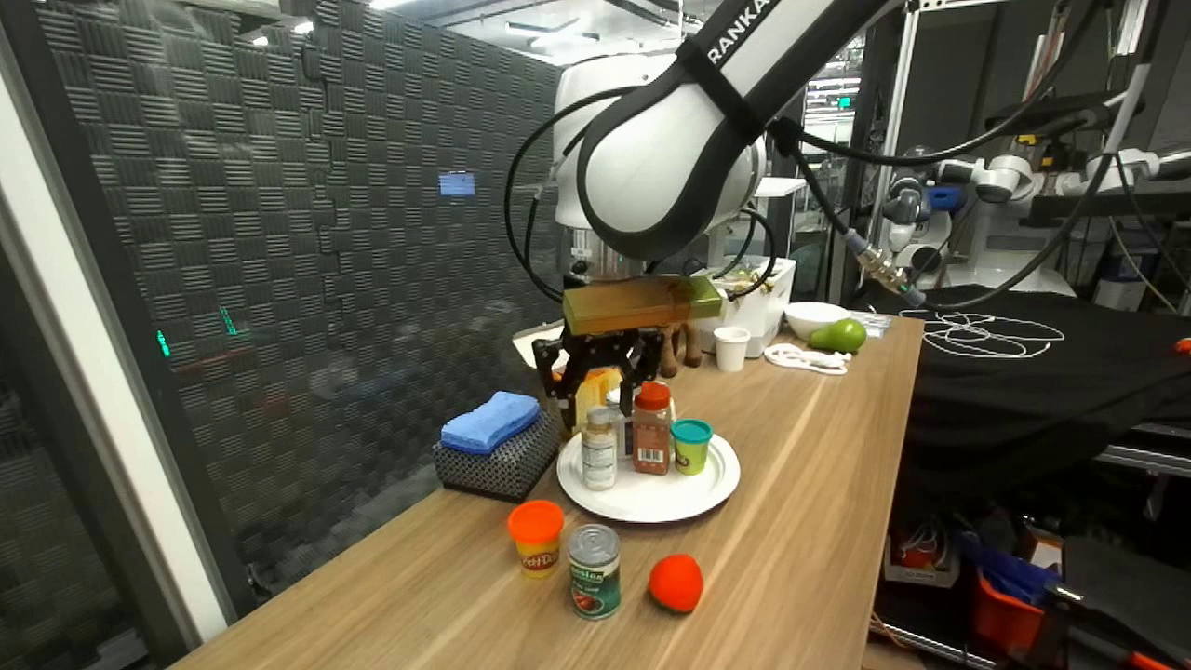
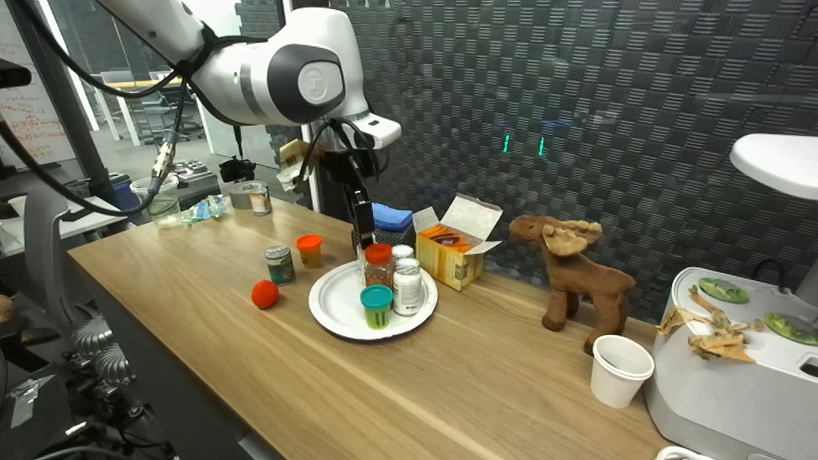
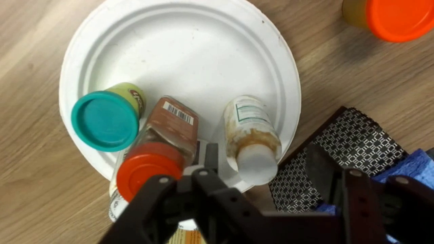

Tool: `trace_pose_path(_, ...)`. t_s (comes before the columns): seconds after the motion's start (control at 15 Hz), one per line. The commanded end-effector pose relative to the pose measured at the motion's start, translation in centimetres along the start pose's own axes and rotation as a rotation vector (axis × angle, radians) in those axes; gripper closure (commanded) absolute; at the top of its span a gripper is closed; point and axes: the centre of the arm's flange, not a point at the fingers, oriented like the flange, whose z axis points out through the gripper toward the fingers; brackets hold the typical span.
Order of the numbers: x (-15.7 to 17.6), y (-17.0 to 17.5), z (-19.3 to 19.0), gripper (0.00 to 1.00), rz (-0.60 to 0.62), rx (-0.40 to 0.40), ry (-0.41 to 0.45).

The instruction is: Pick up the objects from the countertop and put them on the white plate.

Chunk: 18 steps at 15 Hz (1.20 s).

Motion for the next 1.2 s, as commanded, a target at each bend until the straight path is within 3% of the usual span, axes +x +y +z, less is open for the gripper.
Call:
trace_pose_path(0.0,-1.5,-1.2,-2.6,0.01,-0.039,-0.015,0.065)
trace_pose_path(0.4,-6.6,-6.1,-4.2,0.0,-0.273,-0.025,0.102)
trace_pose_path(0.67,-9.6,-8.9,-2.9,0.0,-0.421,0.007,0.067)
trace_pose_path(1.13,-10.8,-9.5,-0.2,0.0,-0.635,0.027,0.053)
